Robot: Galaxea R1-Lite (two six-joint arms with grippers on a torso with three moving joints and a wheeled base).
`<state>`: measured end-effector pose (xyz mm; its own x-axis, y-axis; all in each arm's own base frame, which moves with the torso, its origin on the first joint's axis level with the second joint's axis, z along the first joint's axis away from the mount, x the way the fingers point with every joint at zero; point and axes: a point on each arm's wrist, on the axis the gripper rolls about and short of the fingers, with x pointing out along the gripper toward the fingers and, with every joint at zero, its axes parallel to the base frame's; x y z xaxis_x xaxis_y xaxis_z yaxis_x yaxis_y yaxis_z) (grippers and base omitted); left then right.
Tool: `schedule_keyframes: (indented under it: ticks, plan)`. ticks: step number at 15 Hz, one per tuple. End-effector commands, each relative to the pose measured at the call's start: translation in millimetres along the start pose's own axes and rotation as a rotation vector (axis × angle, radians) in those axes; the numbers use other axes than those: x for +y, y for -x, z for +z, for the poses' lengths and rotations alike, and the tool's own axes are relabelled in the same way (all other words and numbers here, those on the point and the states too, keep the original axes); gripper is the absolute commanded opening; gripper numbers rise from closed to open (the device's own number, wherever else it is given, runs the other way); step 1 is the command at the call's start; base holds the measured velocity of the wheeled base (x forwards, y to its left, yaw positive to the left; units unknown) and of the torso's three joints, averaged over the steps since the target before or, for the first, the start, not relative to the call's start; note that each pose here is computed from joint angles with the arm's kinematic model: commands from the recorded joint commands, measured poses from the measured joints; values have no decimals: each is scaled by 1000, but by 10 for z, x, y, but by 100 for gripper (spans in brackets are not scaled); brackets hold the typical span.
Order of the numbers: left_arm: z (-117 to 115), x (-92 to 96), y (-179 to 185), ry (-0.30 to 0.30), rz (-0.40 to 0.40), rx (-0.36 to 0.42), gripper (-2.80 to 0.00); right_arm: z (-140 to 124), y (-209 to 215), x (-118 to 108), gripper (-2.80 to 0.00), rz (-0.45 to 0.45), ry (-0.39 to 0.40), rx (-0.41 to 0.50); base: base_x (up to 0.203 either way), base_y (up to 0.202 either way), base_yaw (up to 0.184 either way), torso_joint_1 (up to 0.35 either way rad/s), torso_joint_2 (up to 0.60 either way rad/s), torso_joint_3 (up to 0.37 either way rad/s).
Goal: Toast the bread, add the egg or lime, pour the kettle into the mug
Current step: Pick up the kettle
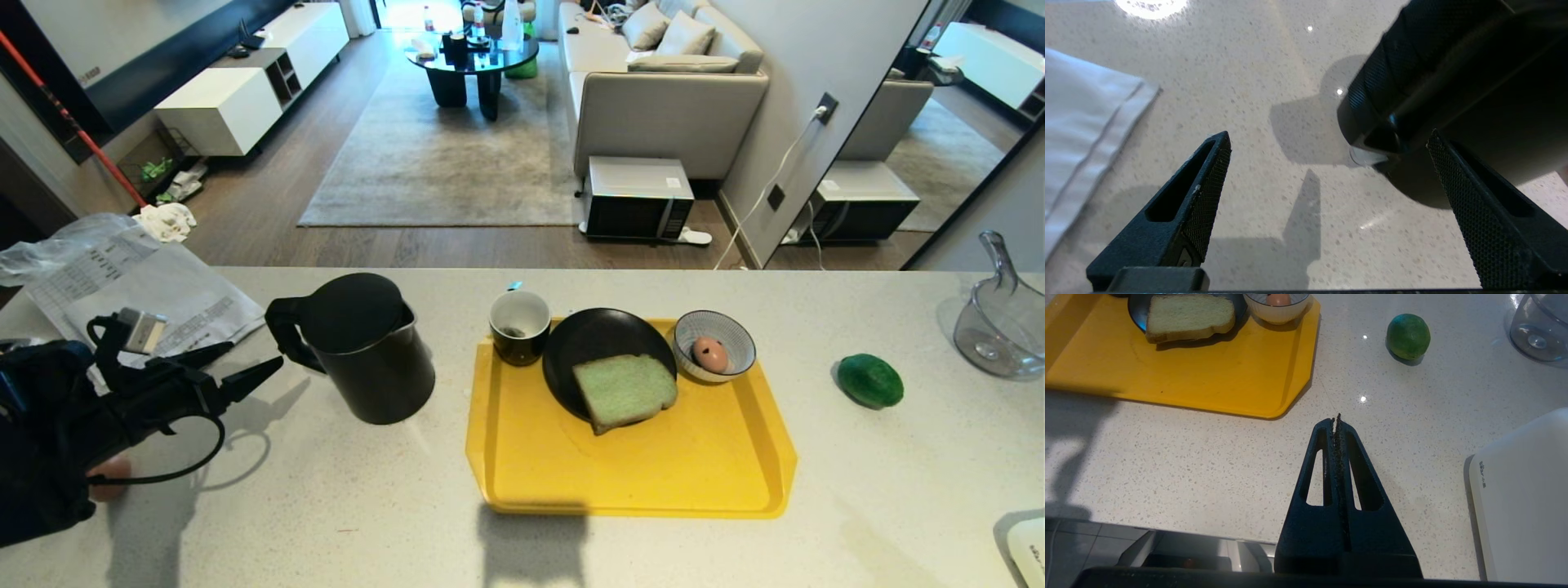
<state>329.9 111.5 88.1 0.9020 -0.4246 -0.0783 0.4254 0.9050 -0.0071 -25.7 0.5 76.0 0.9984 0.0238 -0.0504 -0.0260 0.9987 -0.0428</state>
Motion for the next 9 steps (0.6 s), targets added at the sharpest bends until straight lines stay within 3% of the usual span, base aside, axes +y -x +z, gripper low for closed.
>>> schedule_keyframes:
  ticks: [1,6,9]
  plan:
    - [3,45,-83,-18,-34,-17,0,0,-1,0,-280,1,0,2,0,0,0,0,0,0]
    - [17,-58,-141,-19,-121,-17,0,0,-1,0,-280,1,0,2,0,0,0,0,0,0]
    - [19,-41,-143,-22,-120,-19,0,0,-1,0,-280,1,0,2,0,0,0,0,0,0]
